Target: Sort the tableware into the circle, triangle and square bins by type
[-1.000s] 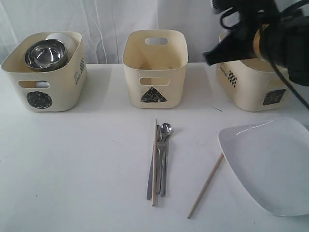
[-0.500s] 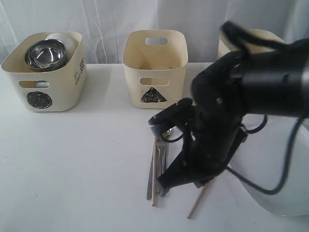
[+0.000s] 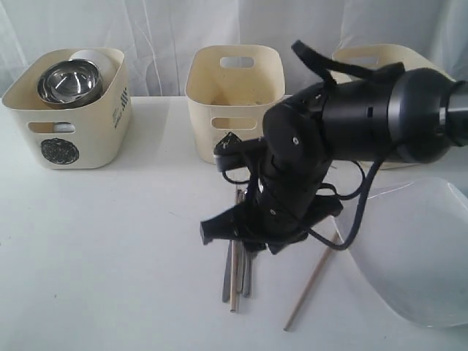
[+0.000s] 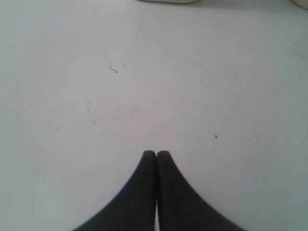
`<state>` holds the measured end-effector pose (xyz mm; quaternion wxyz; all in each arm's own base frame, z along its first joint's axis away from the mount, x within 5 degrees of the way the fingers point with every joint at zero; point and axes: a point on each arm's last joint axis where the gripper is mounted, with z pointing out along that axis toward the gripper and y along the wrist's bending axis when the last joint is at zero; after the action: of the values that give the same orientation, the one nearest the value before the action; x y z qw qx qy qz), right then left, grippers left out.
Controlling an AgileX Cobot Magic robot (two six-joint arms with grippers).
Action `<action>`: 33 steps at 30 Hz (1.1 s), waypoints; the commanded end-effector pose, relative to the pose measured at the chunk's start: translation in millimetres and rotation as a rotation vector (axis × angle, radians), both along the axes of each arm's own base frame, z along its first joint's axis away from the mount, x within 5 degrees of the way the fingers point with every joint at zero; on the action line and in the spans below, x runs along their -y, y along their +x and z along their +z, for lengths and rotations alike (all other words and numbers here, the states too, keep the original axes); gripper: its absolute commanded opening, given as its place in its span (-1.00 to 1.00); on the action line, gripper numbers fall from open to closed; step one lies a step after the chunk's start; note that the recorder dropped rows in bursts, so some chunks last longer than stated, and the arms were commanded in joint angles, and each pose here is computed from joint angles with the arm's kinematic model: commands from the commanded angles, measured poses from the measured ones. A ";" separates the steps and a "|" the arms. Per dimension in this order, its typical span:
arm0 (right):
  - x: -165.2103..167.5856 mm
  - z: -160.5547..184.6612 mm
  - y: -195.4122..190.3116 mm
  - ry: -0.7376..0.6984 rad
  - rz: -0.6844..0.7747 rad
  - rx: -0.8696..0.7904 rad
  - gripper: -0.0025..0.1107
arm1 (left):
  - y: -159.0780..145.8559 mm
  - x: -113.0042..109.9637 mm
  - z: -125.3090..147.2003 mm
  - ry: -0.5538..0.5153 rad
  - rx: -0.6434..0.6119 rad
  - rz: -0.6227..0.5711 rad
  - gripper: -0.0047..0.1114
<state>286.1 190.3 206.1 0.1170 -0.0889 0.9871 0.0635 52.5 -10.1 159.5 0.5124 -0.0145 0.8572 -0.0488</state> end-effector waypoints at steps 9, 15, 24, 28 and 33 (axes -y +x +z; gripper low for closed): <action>-26.9 -21.6 34.4 0.102 -0.056 -0.014 -0.28 | -0.2 0.3 -1.5 -0.004 0.000 -0.001 -0.92; -29.8 -39.5 41.3 0.091 -0.052 0.000 -0.28 | -0.2 0.3 -1.5 -0.004 0.000 -0.001 -0.92; -28.2 -57.7 44.1 0.058 -0.055 -0.036 -0.28 | -0.2 0.3 -1.5 -0.004 0.000 -0.001 -0.92; -26.3 -65.4 44.1 0.042 -0.065 -0.066 -0.28 | -0.2 0.3 -1.5 -0.004 0.000 -0.001 -0.92; -26.2 -66.0 44.1 0.040 -0.061 -0.068 -0.28 | -0.2 0.3 -1.5 -0.004 0.000 -0.001 -0.92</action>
<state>328.2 219.8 141.5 0.0891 -0.0541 0.9908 0.0868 52.5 -10.1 159.5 0.5124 -0.0145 0.8572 -0.0488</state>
